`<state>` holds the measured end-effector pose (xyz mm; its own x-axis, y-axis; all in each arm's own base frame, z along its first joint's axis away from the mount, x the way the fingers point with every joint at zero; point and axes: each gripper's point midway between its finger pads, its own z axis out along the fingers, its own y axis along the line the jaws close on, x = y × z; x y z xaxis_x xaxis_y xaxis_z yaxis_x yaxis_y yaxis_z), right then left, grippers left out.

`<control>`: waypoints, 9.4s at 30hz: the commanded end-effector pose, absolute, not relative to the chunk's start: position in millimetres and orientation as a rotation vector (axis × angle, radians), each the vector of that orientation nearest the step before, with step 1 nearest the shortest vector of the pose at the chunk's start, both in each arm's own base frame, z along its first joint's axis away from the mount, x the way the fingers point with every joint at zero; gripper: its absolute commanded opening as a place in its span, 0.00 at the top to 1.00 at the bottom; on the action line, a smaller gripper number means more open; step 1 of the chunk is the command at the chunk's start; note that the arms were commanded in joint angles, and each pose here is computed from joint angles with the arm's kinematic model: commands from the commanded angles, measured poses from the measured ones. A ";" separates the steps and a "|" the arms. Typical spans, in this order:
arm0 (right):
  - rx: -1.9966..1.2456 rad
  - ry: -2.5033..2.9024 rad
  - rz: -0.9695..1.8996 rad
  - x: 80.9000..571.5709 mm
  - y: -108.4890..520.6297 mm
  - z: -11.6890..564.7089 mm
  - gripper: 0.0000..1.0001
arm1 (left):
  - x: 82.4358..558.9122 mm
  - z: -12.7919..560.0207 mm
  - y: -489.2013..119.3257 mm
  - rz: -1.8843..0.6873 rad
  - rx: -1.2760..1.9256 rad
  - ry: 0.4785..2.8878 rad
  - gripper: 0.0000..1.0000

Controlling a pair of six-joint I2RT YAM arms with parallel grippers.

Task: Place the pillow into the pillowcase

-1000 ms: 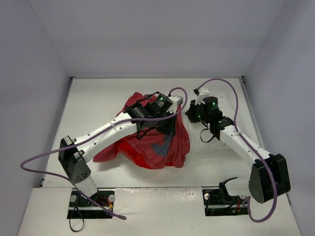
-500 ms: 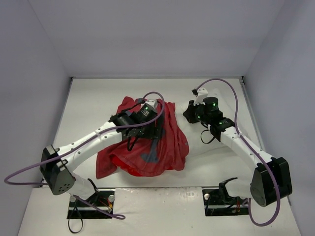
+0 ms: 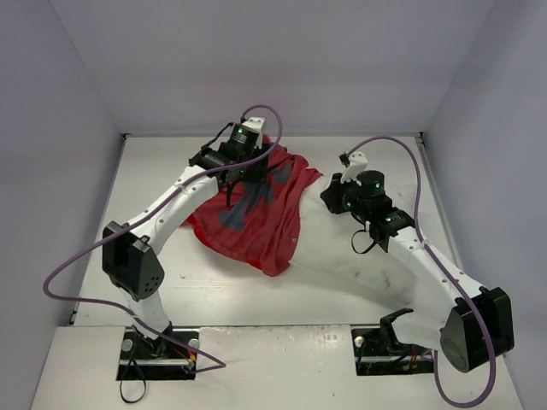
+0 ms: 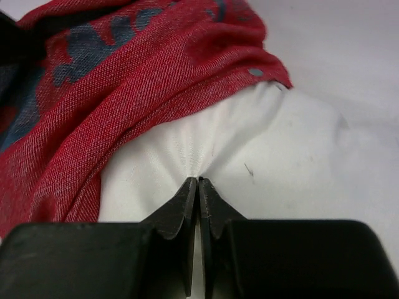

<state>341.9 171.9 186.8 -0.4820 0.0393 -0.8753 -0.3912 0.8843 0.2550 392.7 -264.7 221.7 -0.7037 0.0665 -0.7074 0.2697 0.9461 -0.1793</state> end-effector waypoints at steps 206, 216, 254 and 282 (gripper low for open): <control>-0.457 1.899 0.940 370.6 275.5 236.9 0.38 | 407.1 201.4 -126.6 -0.523 0.111 2.449 0.19; -0.540 1.915 1.050 372.4 304.4 229.3 0.37 | 401.1 168.3 -149.8 -0.722 0.170 2.514 0.18; -0.103 1.942 0.675 368.5 145.2 263.8 0.44 | 397.2 177.7 -133.2 -0.587 0.027 2.461 1.00; -0.191 2.044 0.678 483.8 195.6 225.8 1.00 | 407.0 189.9 -135.9 -0.556 0.064 2.423 1.00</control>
<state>470.8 214.2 163.3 -0.6822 0.0898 -0.7256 -0.3723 0.8115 0.4504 393.3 -140.0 154.7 -0.8601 -0.0952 -0.5012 0.1422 0.8987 -0.4148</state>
